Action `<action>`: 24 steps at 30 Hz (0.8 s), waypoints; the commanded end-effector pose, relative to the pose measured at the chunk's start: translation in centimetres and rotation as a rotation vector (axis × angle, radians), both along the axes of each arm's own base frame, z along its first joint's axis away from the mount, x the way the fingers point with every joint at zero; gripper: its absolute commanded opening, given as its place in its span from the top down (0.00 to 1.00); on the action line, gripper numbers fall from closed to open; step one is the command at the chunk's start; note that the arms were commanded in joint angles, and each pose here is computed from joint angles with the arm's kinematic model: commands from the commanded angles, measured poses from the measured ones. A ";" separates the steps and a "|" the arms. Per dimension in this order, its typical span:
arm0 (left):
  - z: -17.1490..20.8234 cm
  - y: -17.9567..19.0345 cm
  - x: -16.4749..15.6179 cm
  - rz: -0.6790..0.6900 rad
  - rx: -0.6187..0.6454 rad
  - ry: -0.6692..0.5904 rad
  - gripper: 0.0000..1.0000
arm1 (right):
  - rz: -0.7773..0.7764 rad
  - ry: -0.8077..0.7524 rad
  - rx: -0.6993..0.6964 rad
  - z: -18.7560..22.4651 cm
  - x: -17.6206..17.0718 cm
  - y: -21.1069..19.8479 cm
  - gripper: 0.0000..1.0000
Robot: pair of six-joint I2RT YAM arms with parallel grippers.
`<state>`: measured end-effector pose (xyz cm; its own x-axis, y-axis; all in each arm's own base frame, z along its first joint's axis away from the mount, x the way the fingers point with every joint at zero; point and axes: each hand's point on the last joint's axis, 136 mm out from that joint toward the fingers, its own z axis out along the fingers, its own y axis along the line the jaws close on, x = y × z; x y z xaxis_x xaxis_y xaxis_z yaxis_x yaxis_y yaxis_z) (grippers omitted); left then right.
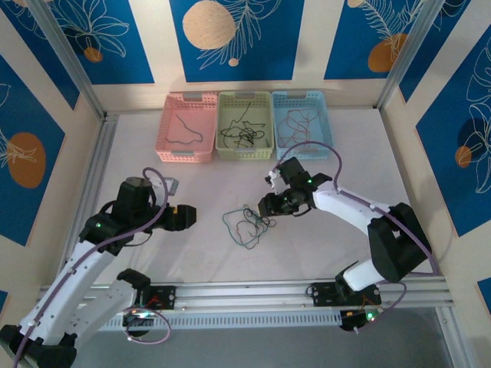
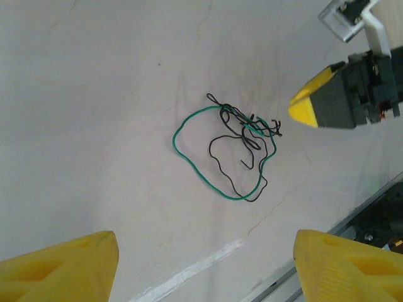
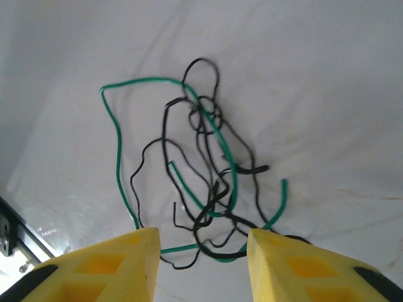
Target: Untangle the cables
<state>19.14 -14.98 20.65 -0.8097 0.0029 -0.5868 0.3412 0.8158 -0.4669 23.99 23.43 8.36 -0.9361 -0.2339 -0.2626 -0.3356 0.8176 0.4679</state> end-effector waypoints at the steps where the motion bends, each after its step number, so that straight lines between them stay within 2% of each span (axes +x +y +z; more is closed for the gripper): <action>1: 0.0 0.5 0.4 0.048 -0.007 0.005 0.26 | 0.072 -0.011 -0.094 -0.6 -0.4 0.3 0.60; 8: -0.2 0.3 0.2 0.037 -0.013 0.009 0.26 | 0.136 -0.015 -0.232 -2.1 -0.9 0.6 0.64; 24: -0.6 0.1 0.3 0.033 -0.011 0.022 0.26 | 0.186 0.003 -0.322 -4.0 -1.8 0.7 0.70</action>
